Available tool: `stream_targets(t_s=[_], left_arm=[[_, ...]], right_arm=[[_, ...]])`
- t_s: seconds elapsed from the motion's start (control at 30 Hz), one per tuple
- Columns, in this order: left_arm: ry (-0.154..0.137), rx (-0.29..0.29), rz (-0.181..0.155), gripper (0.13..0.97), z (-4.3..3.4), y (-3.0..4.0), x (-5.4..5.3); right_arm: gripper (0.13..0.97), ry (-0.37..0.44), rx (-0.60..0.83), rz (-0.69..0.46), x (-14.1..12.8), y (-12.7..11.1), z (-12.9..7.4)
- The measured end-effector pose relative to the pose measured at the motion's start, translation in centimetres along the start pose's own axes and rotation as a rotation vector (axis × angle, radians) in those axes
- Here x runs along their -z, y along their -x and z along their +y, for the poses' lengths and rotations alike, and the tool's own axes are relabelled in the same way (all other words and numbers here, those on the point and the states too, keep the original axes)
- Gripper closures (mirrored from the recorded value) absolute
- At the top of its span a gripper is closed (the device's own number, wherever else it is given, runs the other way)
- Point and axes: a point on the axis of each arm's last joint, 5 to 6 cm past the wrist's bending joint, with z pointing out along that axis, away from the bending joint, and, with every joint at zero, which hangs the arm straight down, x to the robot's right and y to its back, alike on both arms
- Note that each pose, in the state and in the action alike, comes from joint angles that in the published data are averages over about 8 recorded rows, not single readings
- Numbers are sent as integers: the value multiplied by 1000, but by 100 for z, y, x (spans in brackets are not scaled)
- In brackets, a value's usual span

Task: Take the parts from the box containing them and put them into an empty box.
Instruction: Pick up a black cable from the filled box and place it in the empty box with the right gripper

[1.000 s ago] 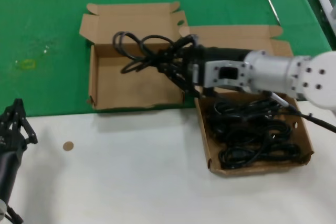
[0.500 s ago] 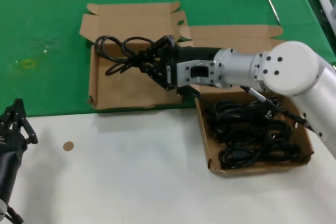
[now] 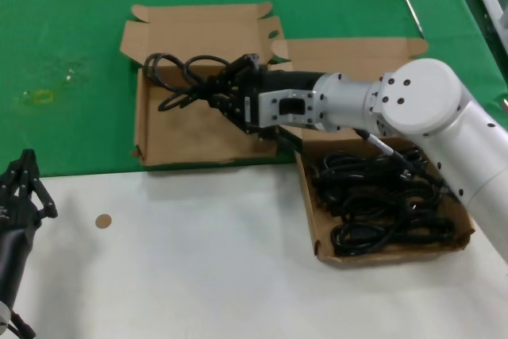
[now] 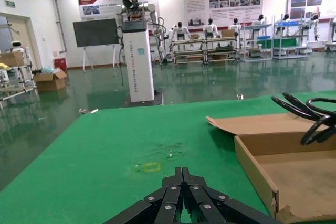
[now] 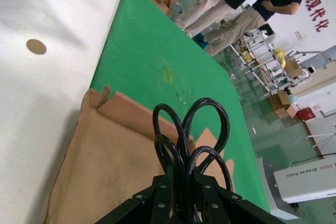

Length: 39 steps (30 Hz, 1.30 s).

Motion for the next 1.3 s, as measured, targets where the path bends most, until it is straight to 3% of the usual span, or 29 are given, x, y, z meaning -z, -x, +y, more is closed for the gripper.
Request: stream_targets(t_s=[1.3], left_arm=[[0,0,0,945,0,0,0]], right_arm=[[889,2,2,15,-166,61,-32]])
